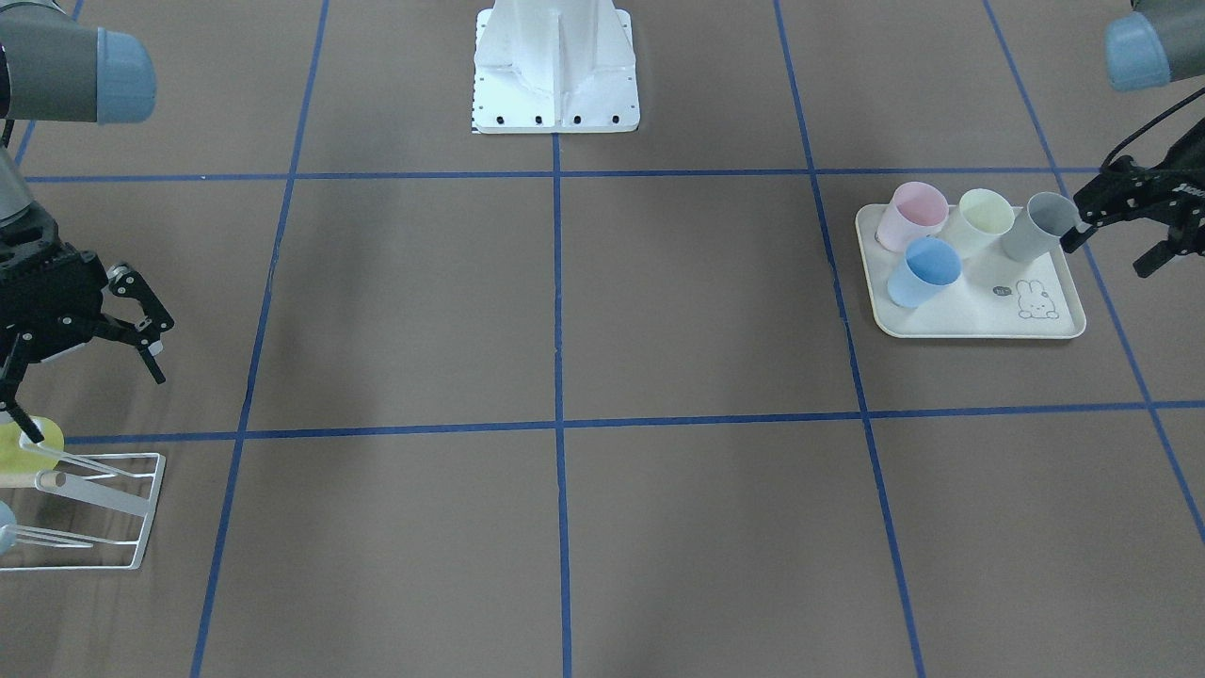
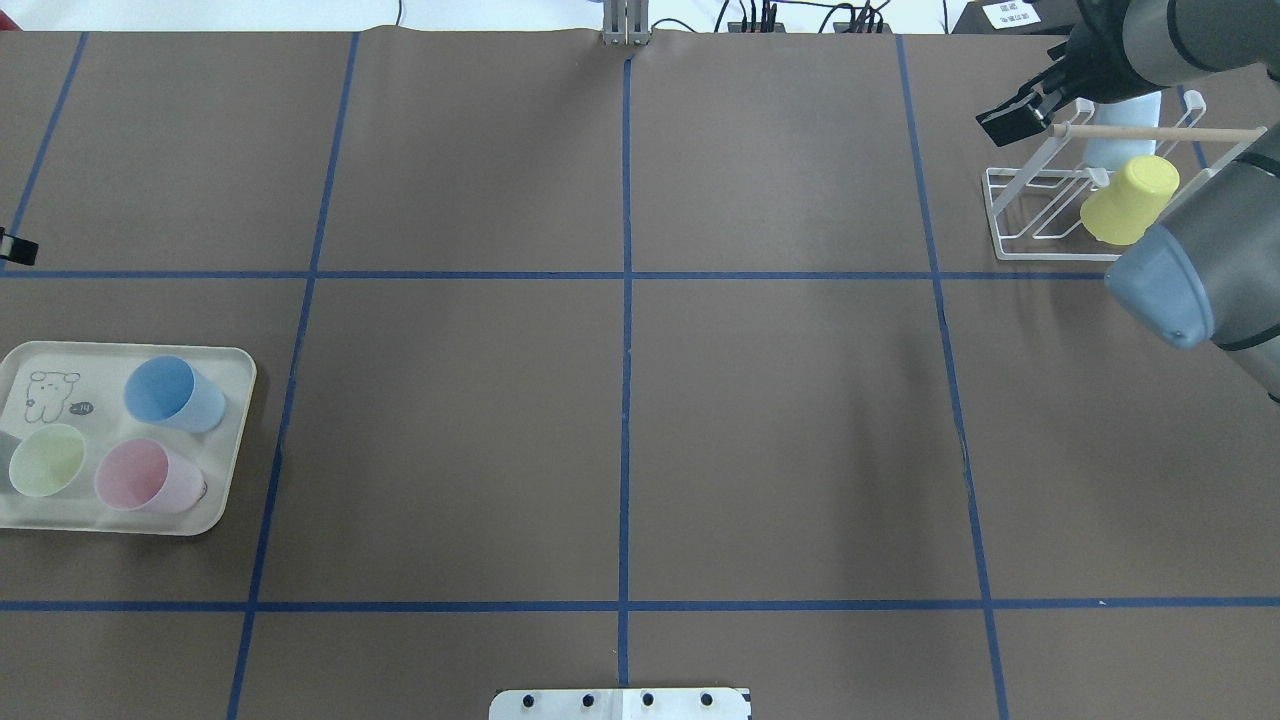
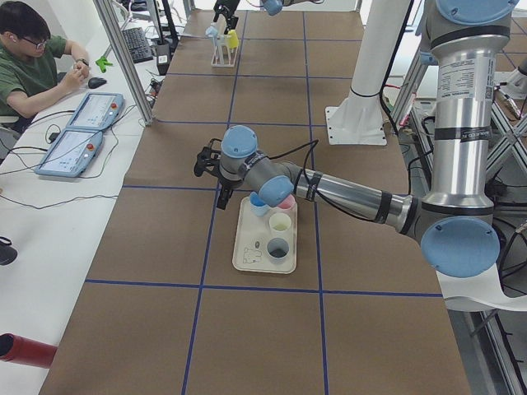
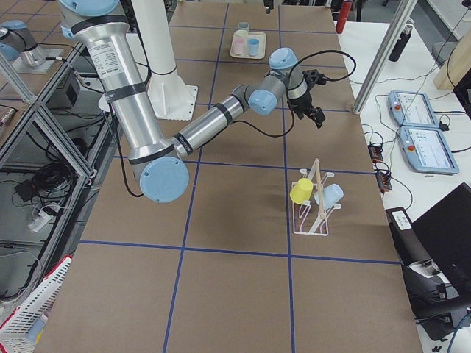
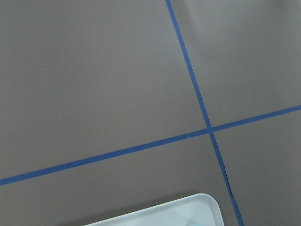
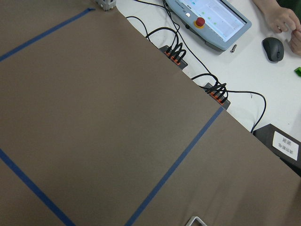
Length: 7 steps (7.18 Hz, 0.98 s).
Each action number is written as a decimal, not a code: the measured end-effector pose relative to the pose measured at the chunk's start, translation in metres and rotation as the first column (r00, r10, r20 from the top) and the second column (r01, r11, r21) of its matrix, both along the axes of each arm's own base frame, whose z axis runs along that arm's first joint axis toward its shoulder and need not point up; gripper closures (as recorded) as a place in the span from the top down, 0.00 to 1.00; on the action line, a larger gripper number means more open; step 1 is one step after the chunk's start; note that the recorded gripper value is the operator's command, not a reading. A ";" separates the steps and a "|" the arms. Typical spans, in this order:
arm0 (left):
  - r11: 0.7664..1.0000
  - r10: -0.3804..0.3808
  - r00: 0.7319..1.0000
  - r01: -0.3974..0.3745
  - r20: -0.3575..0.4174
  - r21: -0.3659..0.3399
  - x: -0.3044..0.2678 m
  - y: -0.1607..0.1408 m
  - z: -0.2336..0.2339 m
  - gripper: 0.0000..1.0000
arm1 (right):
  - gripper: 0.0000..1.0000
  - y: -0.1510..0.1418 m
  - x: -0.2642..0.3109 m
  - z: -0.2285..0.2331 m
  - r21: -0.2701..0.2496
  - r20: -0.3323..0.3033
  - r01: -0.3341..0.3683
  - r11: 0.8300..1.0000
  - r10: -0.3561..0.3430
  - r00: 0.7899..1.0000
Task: Transfer IKEA cup to right arm and place on rack
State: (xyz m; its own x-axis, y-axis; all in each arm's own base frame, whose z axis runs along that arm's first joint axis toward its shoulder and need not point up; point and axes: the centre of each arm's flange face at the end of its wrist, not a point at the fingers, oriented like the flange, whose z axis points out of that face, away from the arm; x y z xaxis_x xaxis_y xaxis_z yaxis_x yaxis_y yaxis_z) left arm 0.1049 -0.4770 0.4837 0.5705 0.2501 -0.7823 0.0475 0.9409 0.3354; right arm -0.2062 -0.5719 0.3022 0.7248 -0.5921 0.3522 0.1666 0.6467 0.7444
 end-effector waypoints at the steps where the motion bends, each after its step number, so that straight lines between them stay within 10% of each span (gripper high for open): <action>1: 1.000 0.009 0.999 -0.008 0.033 -0.012 0.027 0.009 0.009 1.00 | 0.99 0.004 -0.001 -0.005 -0.026 0.033 -0.010 1.000 0.011 0.999; 5: 0.993 0.050 0.995 -0.041 0.081 -0.110 0.084 0.042 0.034 1.00 | 0.99 0.016 -0.012 -0.012 -0.137 0.047 0.042 0.990 -0.035 0.998; 7: 0.988 0.055 0.995 -0.043 0.079 -0.151 0.104 0.049 0.035 0.72 | 0.99 0.018 -0.013 -0.013 -0.145 0.047 0.049 0.988 -0.042 0.998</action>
State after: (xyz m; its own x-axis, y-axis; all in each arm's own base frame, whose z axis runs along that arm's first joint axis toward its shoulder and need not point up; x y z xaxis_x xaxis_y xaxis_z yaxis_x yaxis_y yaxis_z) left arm 0.2094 -0.4278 0.5182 0.6244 0.1639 -0.7637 -0.0219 0.9810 0.1926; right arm -0.2197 -0.5534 0.2894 0.6803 -0.5638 0.4683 0.1676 0.7417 0.6495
